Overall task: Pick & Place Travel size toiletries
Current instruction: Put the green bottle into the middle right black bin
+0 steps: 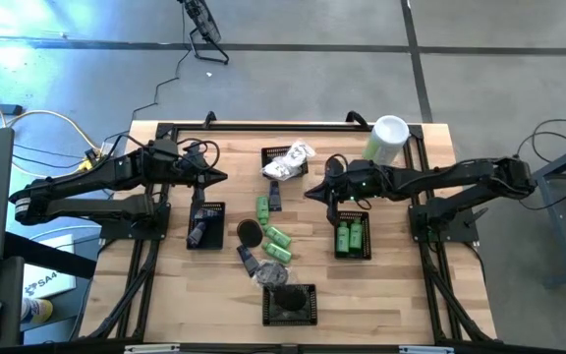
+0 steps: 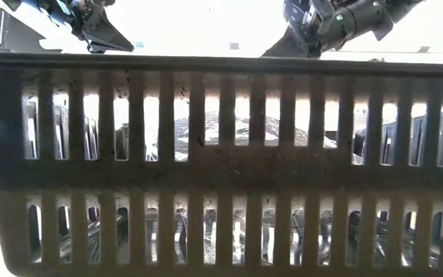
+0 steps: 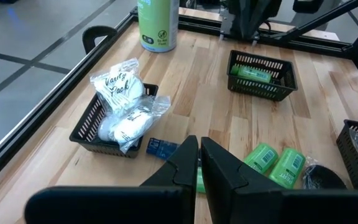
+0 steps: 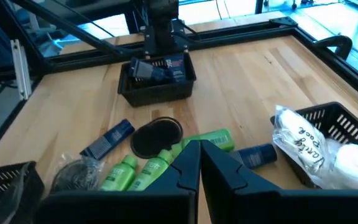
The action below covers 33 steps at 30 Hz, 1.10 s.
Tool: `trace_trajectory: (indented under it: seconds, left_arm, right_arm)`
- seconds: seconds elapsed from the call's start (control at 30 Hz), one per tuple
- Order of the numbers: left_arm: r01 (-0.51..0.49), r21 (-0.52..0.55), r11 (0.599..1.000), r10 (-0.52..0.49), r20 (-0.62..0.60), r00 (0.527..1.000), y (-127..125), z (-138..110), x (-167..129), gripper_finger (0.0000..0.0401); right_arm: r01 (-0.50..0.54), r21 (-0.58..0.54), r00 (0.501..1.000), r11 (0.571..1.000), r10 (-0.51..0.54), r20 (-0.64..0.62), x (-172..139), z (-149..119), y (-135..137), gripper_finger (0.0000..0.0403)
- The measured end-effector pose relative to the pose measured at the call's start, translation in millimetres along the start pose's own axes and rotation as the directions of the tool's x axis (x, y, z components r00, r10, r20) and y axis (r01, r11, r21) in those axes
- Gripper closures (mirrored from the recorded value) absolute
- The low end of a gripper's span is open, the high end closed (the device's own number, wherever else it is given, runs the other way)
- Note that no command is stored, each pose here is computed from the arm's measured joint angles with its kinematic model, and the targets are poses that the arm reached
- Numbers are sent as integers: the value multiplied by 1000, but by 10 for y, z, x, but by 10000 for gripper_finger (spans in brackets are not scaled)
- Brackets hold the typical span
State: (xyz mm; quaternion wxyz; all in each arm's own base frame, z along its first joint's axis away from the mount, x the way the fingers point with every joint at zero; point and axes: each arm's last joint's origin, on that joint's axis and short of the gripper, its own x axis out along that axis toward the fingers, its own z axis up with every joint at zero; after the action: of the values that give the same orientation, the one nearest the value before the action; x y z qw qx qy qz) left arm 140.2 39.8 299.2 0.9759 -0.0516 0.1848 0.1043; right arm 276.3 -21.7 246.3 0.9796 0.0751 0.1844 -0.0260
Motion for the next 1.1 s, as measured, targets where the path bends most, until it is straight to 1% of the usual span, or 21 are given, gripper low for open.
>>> trace_trajectory:
  seconds: [0.27,0.33,0.47,0.63,0.73,0.83,0.9,0.97,1.1]
  left_arm:
    - [-1,0,1000,1,0,1000,0,0,0,384]
    - [-1,0,1000,1,0,1000,1,0,0,384]
    - [-1,0,1000,1,0,1000,0,0,0,384]
    - [-1,0,1000,1,0,1000,0,0,0,384]
    - [-2,0,1000,2,0,1000,1,0,1,384]
    - [-5,0,1000,5,0,1000,2,0,1,384]
    - [-5,0,1000,5,0,1000,2,0,1,384]
    - [-5,0,1000,5,0,1000,2,-1,1,384]
    - [-5,2,1000,5,0,1000,2,-1,1,384]
  right_arm:
    - [-10,-41,999,999,8,-47,-47,-59,-51,398]
    - [-14,-34,998,999,12,-54,-107,-41,-81,398]
    - [16,-38,997,999,-19,-70,-282,-2,-136,398]
    - [30,-63,999,998,-32,-33,-486,56,-148,398]
    - [28,-64,999,998,-29,-15,-546,-68,-149,398]
    - [33,-32,999,999,-32,36,-590,-231,-161,398]
    - [57,-6,995,998,-56,83,-628,-329,-174,398]
    - [83,9,991,997,-83,104,-681,-424,-185,398]
    - [123,15,979,992,-124,163,-821,-461,-184,398]
